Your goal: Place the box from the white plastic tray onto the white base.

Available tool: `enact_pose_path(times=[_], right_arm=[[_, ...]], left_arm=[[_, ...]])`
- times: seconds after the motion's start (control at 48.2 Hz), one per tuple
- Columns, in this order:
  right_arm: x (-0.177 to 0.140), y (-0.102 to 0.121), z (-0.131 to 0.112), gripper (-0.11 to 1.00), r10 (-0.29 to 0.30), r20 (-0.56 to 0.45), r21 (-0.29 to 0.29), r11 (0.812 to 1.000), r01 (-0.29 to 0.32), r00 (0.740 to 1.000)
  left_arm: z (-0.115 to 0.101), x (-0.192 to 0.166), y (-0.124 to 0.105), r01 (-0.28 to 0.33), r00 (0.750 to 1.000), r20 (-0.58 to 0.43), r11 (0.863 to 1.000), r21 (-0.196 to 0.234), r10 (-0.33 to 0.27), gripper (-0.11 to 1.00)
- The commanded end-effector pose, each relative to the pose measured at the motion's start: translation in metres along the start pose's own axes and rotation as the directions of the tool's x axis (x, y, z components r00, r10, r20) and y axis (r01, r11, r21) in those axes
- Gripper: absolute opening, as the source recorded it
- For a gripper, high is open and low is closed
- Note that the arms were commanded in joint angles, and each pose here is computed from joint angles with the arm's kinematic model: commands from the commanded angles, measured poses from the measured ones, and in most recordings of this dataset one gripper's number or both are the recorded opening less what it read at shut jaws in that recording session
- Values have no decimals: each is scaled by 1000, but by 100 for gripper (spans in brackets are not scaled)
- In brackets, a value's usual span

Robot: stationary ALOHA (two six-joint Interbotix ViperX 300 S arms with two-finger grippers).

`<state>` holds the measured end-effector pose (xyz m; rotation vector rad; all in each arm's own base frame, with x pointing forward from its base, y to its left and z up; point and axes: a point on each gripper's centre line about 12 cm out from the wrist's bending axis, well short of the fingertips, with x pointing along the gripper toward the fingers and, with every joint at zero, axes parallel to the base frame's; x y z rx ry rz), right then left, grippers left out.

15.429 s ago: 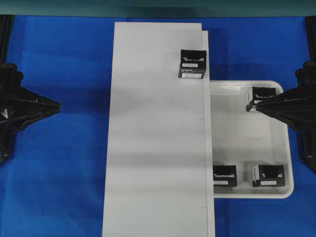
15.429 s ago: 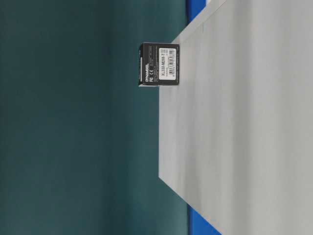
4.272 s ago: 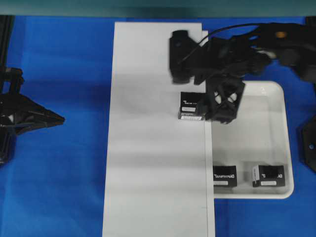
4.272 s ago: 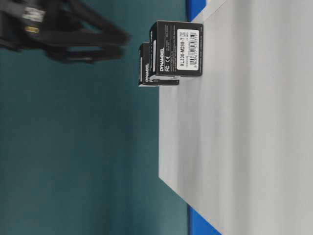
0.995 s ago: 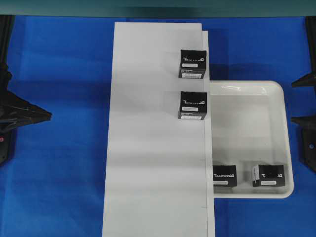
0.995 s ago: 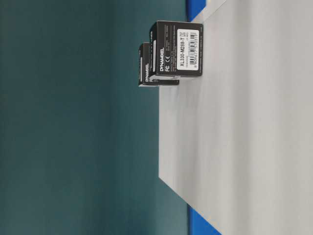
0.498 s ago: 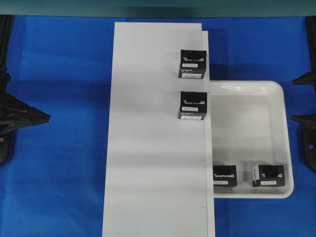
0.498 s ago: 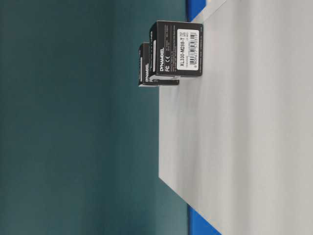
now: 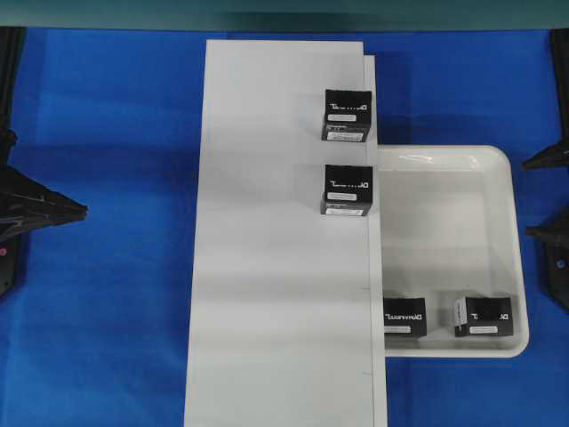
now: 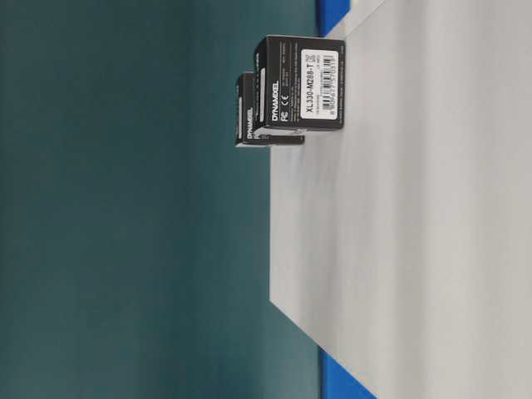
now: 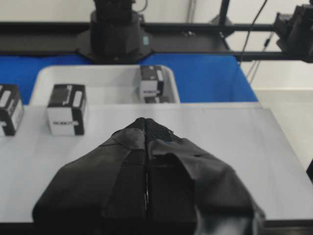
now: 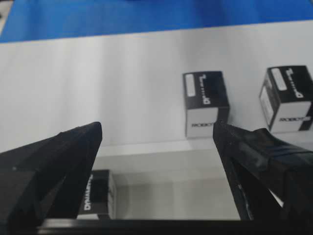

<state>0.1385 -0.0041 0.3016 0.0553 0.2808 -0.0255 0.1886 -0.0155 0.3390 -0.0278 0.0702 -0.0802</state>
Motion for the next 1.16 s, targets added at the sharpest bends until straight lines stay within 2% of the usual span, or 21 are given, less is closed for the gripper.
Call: enact_pose_path(times=[0.0,0.809,1.141], right_arm=[[0,1,1,100,5,6,6,1000,-5,1000],[1,0,-1,100,3,11,15,1000,-3,1000],[7,-1,-16,100,-1,-3,17,1000,1,1000]], left_arm=[[7,-2,0,0,1000,23,1000,0,0,-7],[-2,-5,0,0,1000,14,1000,-6,0,-7],[-14,-4,0,-1,1000,-12,1000,-5,1,-7]])
